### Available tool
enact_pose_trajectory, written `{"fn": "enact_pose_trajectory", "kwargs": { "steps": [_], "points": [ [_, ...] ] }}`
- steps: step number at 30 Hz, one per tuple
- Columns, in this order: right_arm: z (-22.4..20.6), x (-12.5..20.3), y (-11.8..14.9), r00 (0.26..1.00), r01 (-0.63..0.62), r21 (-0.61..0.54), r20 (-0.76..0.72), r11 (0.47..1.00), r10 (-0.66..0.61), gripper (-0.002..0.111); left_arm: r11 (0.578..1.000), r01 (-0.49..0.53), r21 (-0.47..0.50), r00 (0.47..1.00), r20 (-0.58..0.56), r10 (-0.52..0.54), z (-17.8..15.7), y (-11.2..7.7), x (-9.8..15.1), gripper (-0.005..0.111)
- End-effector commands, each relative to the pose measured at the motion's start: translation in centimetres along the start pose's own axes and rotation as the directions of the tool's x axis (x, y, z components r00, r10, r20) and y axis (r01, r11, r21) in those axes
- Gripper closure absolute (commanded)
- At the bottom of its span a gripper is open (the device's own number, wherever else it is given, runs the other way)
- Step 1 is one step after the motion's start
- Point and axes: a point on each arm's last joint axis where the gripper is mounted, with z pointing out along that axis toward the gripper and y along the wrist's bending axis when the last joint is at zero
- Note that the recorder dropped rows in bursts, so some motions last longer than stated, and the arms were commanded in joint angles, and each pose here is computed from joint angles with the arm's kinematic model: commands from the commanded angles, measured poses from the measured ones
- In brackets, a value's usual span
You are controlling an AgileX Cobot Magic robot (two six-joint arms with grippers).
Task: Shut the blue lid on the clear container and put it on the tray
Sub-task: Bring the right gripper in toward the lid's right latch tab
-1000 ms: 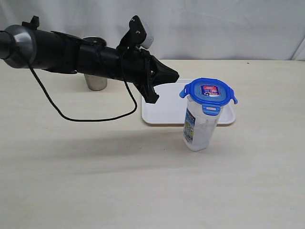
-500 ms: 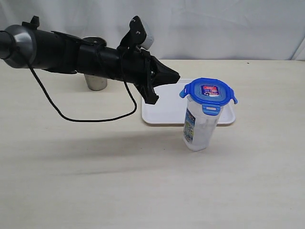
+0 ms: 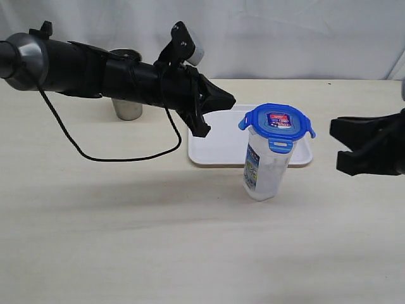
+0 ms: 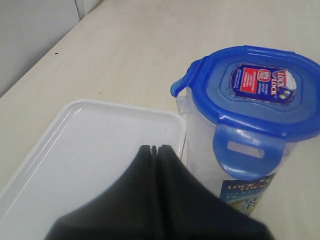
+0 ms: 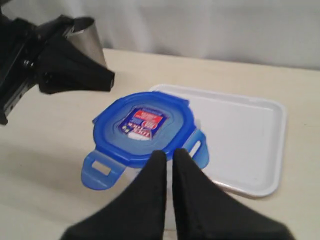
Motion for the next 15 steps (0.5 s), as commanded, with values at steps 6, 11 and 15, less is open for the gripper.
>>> {"fn": "enact_pose_trajectory", "kwargs": {
  "steps": [6,11,15],
  "points": [
    [1.5,0.3,0.4,0.989,0.096,-0.147,-0.094,0.984,-0.111,0.104,0.999,-0.036,0.009,0.999,0.015,0.035,-0.1,0.1,-0.3,0.107],
    [3.7,1.6,-1.1,0.986,0.068,-0.076,-0.146,0.995,-0.079,0.104,0.999,-0.036,0.021,0.999,0.023,0.035,-0.1,-0.1,-0.4,0.107],
    [4.4,1.7,-1.1,0.99,0.066,-0.107,-0.114,0.992,-0.078,0.104,0.999,-0.037,0.028,0.999,0.026,0.037,-0.1,-0.1,-0.4,0.107]
  ]
}}
